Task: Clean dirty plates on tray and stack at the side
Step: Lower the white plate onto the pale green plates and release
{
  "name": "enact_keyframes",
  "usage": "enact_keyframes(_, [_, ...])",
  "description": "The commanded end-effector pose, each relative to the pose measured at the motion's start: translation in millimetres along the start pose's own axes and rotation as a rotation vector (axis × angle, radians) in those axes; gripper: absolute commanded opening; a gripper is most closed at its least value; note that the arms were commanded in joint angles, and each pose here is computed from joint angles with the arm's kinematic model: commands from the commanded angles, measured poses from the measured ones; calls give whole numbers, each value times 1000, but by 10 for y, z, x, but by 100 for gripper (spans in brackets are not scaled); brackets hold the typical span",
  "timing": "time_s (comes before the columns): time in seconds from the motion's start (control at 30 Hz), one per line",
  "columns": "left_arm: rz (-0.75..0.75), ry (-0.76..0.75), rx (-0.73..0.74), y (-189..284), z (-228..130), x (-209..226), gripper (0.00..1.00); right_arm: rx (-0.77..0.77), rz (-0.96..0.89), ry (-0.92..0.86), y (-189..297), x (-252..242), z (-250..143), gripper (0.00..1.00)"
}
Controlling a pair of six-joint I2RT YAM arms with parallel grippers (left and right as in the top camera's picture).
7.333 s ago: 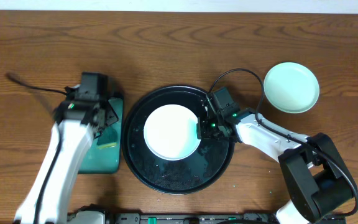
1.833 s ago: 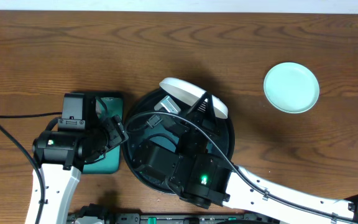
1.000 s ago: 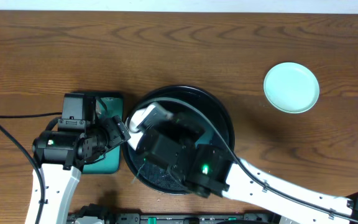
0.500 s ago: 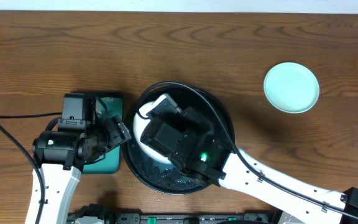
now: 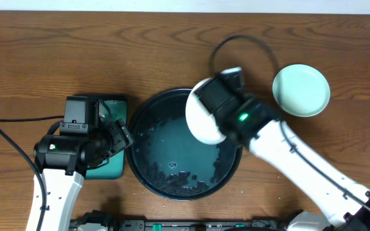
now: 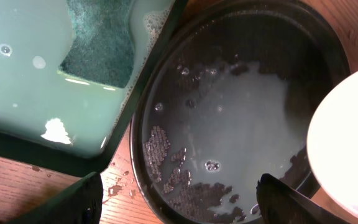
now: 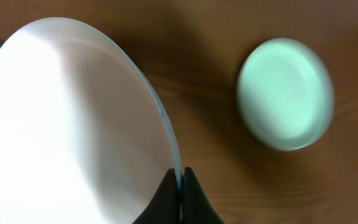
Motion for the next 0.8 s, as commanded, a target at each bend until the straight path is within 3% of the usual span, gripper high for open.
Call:
enact_keyframes(0.0, [11, -4, 16, -42, -35, 32, 80, 153, 90, -255, -277, -176, 50, 1])
enact_keyframes(0.3, [9, -8, 10, -42, -23, 28, 79, 281, 108, -701, -795, -1357, 378, 1])
enact_keyframes(0.53, [9, -9, 11, -42, -24, 27, 79, 275, -43, -944, -1072, -2373, 176, 1])
enact_keyframes(0.77, [7, -9, 7, -42, -16, 25, 79, 276, -119, -1030, -1307, -2867, -29, 1])
Point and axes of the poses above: each gripper's point midway between its finger pads, its own y axis back along the fingers, its own x axis along the line the jaws close on, z = x × y, the point moved 4 cm from there along y, back along the fingers, and after that the axes turned 14 degrees about -y, right-handed, at the moved point
